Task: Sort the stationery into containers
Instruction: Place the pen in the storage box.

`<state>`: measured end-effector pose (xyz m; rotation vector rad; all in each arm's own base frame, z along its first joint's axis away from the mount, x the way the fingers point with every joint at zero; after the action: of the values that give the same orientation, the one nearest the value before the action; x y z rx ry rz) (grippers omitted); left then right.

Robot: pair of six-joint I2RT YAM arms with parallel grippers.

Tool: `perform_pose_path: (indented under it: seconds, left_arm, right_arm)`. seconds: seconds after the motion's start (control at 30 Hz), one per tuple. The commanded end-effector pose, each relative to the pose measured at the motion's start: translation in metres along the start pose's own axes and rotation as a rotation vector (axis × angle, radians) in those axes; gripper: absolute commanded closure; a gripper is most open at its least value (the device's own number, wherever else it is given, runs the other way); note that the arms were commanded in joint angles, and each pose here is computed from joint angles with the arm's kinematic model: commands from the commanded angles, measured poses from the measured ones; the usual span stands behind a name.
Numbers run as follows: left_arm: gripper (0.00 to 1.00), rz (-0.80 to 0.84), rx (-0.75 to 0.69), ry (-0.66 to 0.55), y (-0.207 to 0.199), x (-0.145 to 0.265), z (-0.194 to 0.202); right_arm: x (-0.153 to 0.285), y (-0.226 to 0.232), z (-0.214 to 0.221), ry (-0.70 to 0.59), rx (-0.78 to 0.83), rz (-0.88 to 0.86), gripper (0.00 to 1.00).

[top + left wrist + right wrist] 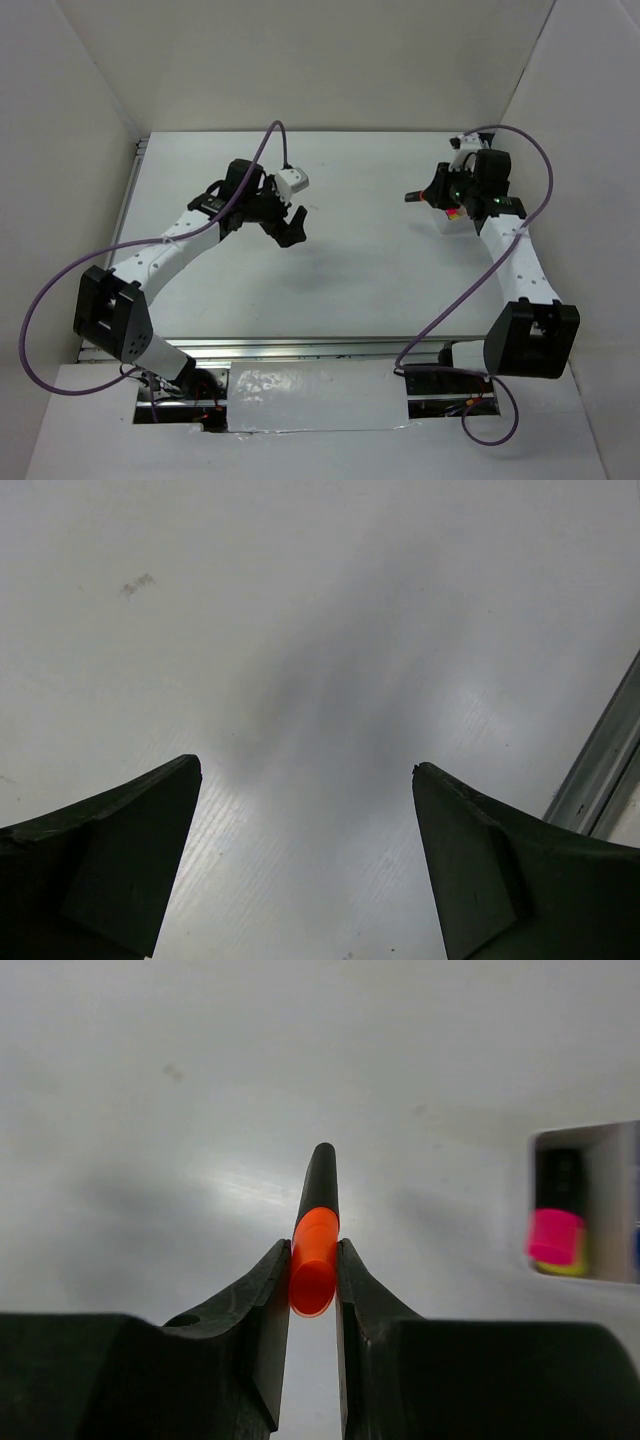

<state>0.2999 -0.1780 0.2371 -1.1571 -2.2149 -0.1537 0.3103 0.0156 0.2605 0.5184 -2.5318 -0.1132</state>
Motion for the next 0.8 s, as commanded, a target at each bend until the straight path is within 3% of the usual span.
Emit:
perform_pose_path:
  seconds: [0.0, 0.27, 0.77]
  left_arm:
    - [0.01, 0.047, -0.013, -0.073, -0.012, 0.004, -0.012]
    - [0.01, 0.035, -0.031, -0.055, -0.011, 0.003, -0.011]
    - [0.01, 0.035, -0.012, -0.038, -0.009, -0.002, -0.012]
  right_arm:
    - [0.009, -0.036, -0.029, -0.067, 0.103, 0.230, 1.00]
    - [0.004, -0.088, -0.044, -0.049, 0.094, 0.425, 1.00]
    - [-0.011, -0.100, -0.018, 0.059, 0.095, 0.424, 1.00]
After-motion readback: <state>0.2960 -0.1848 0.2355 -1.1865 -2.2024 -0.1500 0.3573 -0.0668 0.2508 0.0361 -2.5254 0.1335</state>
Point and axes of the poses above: each gripper's point midway between its finger pads, its own x axis back along the fingers, its own y axis along the line the jaws close on, z = x × y, the point moved 9 cm from there along x, back along the fingers, and after that the axes turned 5 degrees about x, right-handed, at the moved point
